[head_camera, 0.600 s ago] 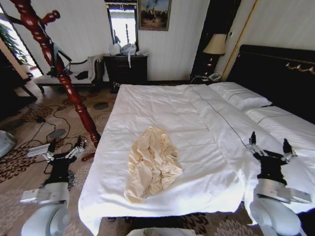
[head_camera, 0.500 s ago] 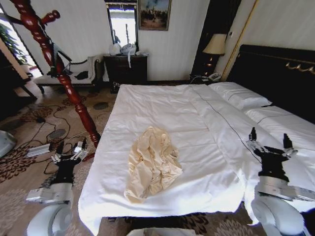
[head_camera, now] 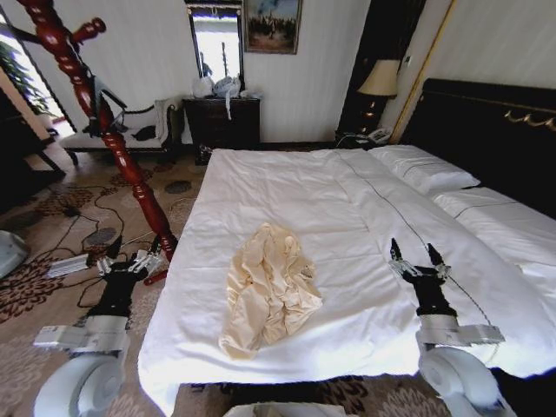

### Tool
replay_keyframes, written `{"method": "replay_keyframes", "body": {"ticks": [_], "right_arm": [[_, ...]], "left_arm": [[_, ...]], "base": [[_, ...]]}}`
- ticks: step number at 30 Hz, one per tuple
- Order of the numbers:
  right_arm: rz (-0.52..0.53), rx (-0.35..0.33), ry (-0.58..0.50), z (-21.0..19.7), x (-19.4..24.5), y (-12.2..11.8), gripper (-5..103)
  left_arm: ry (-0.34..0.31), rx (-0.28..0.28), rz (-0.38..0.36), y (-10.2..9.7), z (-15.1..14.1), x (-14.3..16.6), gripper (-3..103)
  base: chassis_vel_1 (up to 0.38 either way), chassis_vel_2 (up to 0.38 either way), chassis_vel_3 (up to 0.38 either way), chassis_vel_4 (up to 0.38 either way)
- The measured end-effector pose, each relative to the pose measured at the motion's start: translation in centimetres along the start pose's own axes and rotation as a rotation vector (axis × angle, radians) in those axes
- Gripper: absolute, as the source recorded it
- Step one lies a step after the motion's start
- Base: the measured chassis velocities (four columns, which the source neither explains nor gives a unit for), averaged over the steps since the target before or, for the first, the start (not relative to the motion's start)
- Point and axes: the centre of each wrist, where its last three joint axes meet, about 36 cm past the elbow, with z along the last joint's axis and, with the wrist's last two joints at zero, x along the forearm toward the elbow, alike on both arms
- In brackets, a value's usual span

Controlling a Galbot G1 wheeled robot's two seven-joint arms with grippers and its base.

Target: Pick up the clothes from the bed and hang them on the clothes hanger.

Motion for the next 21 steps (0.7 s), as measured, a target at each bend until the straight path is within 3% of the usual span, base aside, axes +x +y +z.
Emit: {"method": "replay_keyframes", "body": {"ticks": [6, 12, 19, 21], "right_arm": [[0.007, -0.001, 0.048, -0.4, -0.1, 0.4, 100], [0.079, 0.045, 0.26, -2.4, -0.2, 2.5, 100], [0.084, 0.05, 0.27, -2.5, -0.2, 2.6, 100], [0.048, 0.072, 0.252, -2.2, -0.3, 2.3, 100]], "left_arm": [[0.06, -0.016, -0.048, 0.2, 1.3, 0.4, 100], [0.209, -0.107, -0.121, 1.6, 5.3, 0.9, 100], [0.18, -0.099, -0.086, 2.1, 5.0, -0.4, 100], [0.132, -0.029, -0.018, 1.4, 2.8, -0.9, 100]], "base": [[0.0, 0.0, 0.0, 0.0], [0.0, 0.0, 0.0, 0.0], [0.0, 0.0, 0.0, 0.0], [0.0, 0.0, 0.0, 0.0]]}}
